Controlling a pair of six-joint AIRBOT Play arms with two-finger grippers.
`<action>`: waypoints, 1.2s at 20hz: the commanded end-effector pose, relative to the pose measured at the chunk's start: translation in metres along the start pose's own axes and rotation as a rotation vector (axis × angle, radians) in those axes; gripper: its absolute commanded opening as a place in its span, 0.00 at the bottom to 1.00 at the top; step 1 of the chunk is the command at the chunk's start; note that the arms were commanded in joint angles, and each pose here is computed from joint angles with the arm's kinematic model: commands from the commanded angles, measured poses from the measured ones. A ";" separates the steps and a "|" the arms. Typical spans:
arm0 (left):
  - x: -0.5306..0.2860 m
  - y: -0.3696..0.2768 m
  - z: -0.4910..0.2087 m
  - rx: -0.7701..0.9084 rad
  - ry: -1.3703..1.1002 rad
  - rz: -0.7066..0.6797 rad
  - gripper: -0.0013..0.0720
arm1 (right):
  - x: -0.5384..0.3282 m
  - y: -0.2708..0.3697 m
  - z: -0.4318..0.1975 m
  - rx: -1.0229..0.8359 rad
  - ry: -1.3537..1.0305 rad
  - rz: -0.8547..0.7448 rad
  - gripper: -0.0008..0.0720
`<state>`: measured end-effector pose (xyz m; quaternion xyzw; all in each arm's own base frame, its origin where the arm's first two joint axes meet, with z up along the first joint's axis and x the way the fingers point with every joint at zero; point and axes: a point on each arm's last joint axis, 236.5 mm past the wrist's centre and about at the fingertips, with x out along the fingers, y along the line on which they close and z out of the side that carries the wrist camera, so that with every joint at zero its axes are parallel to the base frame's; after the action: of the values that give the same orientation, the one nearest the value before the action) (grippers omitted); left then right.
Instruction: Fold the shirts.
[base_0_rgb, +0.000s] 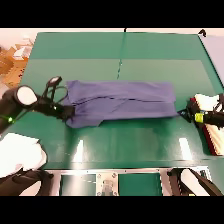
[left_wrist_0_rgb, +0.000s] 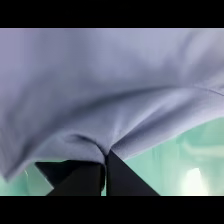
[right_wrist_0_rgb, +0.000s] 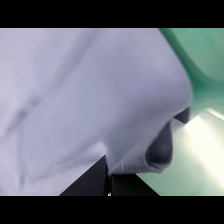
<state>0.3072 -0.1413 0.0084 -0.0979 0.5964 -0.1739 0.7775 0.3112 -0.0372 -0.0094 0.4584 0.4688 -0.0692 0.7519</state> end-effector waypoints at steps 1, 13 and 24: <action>-0.003 -0.001 0.060 0.045 -0.076 0.023 0.05 | 0.003 0.040 0.040 -0.027 -0.059 0.066 0.03; 0.101 0.030 0.195 0.046 -0.135 0.069 0.05 | 0.144 0.064 0.132 -0.046 0.006 0.046 0.03; 0.041 0.091 0.136 -0.128 0.218 0.073 0.93 | 0.113 0.051 0.175 -0.186 0.091 0.074 0.64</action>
<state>0.4908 -0.1091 -0.0335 -0.0824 0.6345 -0.1334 0.7569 0.5320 -0.0904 -0.0444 0.4163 0.4629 -0.0005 0.7826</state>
